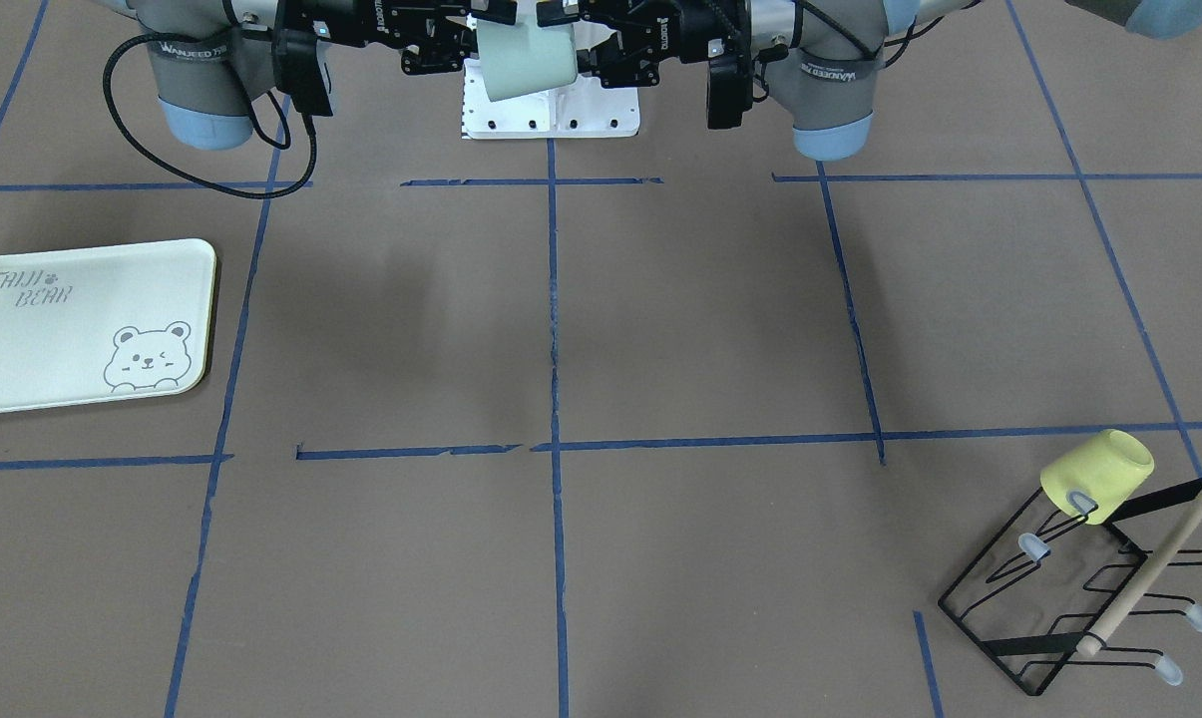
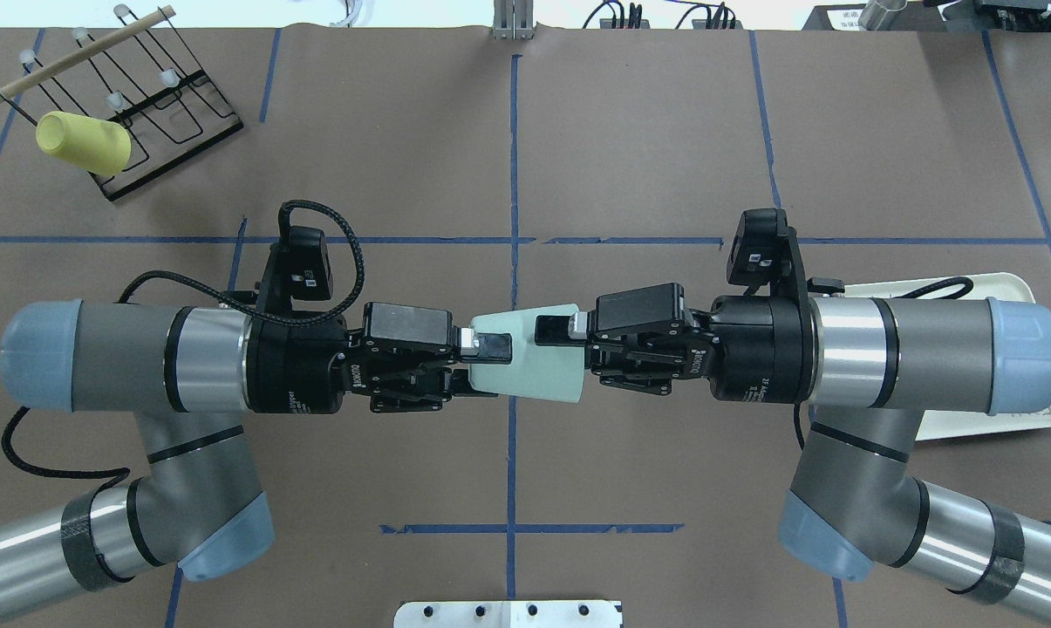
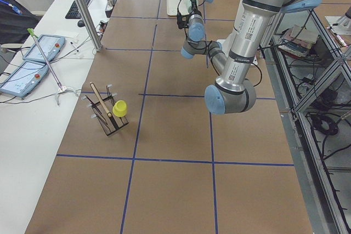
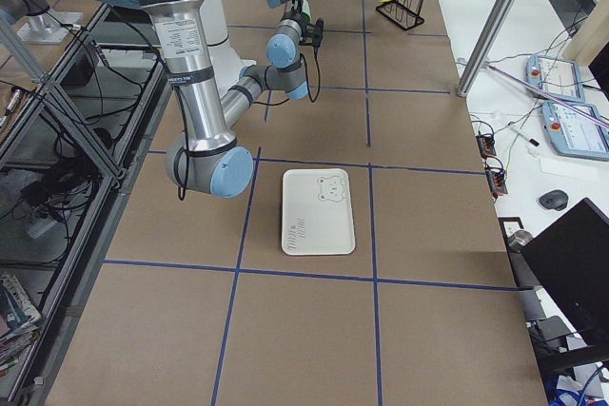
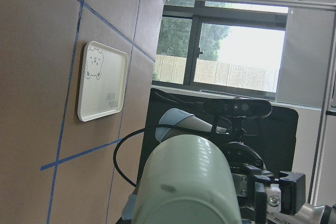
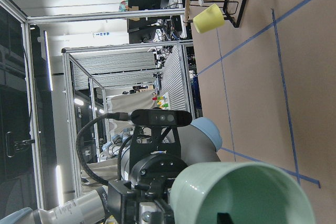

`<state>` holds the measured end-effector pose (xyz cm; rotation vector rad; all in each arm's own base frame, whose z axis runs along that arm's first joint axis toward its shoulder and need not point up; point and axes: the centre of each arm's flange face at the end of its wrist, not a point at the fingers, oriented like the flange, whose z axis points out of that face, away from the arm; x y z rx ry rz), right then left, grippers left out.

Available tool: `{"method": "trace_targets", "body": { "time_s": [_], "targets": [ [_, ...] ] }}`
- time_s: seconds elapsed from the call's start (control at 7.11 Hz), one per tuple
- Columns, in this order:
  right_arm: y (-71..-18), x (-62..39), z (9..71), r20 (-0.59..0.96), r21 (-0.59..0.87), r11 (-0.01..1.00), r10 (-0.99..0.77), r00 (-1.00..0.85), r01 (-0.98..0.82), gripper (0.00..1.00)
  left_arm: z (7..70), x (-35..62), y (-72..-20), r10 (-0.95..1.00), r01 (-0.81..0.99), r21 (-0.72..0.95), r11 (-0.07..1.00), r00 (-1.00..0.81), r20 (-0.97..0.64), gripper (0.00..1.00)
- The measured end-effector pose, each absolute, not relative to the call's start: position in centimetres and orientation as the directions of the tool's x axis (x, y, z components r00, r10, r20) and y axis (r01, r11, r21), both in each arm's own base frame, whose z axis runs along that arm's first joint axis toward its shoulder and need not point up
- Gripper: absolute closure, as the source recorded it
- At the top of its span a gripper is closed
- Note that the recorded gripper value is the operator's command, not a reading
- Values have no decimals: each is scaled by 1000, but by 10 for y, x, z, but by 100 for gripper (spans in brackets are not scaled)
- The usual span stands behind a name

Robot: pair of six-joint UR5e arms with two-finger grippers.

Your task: Left arm grabs green cup and hands to right arm on tray

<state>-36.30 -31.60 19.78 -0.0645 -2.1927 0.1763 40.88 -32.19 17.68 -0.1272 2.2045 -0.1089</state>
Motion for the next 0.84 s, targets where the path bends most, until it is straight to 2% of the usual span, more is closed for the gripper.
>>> {"method": "trace_targets", "body": {
  "time_s": [0.14,0.28,0.42,0.56,0.7,0.84],
  "targets": [
    [-315,-362,198,795,-145,989,106,-597,-18,67,177,409,-322,-132,-52,-125,991,-592,-795,62],
    [-315,-361,198,791,-142,990,103,-603,-18,89,177,409,-322,-133,-53,-126,991,-592,-795,62],
    [-315,-361,198,790,-142,990,102,-604,-18,88,176,408,-322,-139,-57,-131,990,-592,-794,62],
    [-314,-362,198,789,-144,989,103,-606,-19,99,175,408,-321,-150,-65,-139,988,-594,-790,29],
    [-313,-365,198,784,-152,988,105,-612,-25,100,174,408,-321,-166,-75,-152,986,-594,-787,0],
    [-311,-368,198,781,-161,986,109,-616,-30,100,173,408,-321,-185,-86,-167,982,-594,-783,0]
  ]
}}
